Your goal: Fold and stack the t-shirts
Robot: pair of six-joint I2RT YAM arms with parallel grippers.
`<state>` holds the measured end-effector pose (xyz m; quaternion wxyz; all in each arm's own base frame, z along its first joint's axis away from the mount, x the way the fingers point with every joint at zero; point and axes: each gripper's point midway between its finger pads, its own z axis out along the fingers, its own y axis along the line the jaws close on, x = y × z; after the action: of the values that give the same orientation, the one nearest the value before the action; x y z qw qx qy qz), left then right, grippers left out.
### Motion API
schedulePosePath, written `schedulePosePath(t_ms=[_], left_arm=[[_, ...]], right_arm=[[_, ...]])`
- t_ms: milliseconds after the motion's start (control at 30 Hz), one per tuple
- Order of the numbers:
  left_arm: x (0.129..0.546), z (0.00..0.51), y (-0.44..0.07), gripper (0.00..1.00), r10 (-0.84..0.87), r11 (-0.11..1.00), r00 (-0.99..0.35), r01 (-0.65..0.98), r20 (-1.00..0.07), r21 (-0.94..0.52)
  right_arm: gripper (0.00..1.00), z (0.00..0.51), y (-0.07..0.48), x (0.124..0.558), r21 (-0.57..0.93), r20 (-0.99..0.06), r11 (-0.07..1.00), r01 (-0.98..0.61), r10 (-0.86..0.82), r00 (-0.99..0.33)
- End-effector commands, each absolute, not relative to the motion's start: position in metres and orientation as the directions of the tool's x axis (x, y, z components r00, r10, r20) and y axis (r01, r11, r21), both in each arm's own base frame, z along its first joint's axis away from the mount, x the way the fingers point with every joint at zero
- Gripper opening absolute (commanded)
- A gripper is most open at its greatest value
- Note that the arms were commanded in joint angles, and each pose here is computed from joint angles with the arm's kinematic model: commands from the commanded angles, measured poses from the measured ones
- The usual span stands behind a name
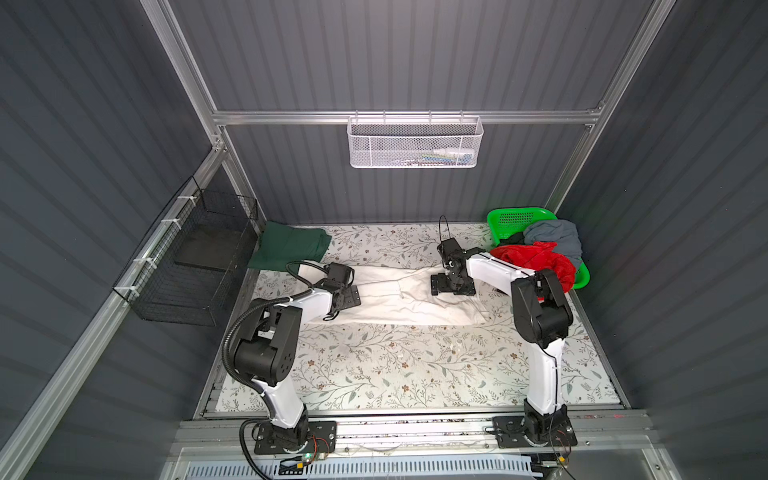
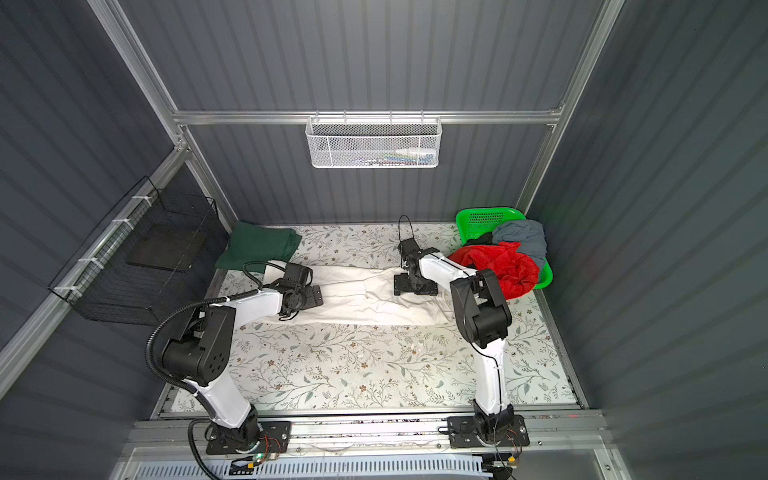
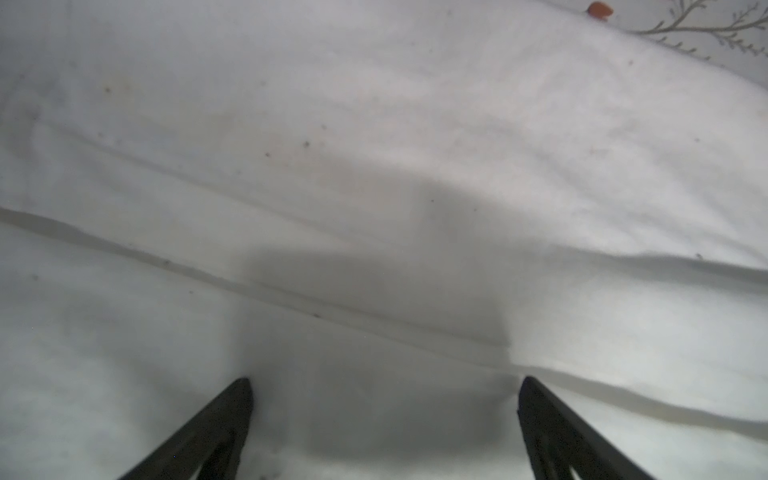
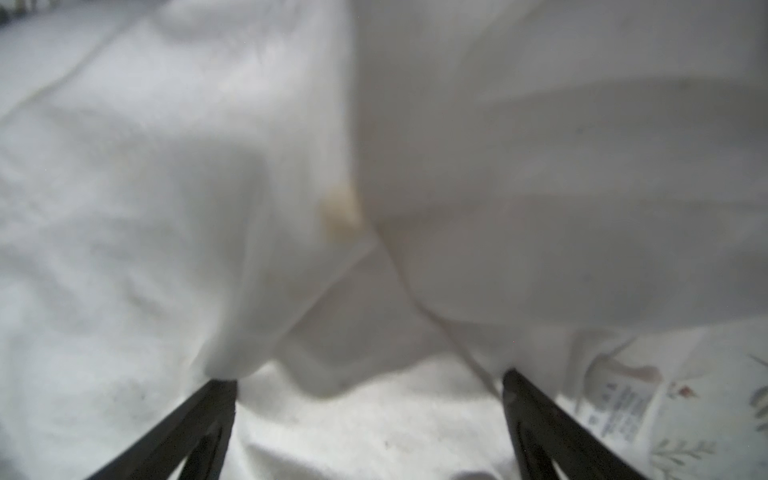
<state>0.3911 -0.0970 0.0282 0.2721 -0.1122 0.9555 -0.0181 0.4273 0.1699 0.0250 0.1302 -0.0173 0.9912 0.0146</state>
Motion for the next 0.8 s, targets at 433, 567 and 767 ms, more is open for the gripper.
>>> schedulePosePath(t_ms=[433,567,767], left_arm=[[0.311,-0.006,-0.112,0.99,-0.252,0.967,-0.912,-0.22,-0.323,-0.132],[0.299,-0.009,-0.123,0.96,-0.219,0.974,-0.925,-0.191,-0.31,-0.118],[0.273,-0.017,-0.14,0.9,-0.168,0.984,-0.953,-0.146,-0.25,-0.107]], right_arm=[[0.92,0.024,0.181,0.446,-0.009,-0.211,0.989,-0.15,-0.148,-0.966],[0.75,0.021,0.185,0.448,-0.003,-0.202,0.987,-0.162,-0.159,-0.966],[0.56,0.018,0.197,0.453,0.036,-0.186,0.981,-0.191,-0.181,-0.966]])
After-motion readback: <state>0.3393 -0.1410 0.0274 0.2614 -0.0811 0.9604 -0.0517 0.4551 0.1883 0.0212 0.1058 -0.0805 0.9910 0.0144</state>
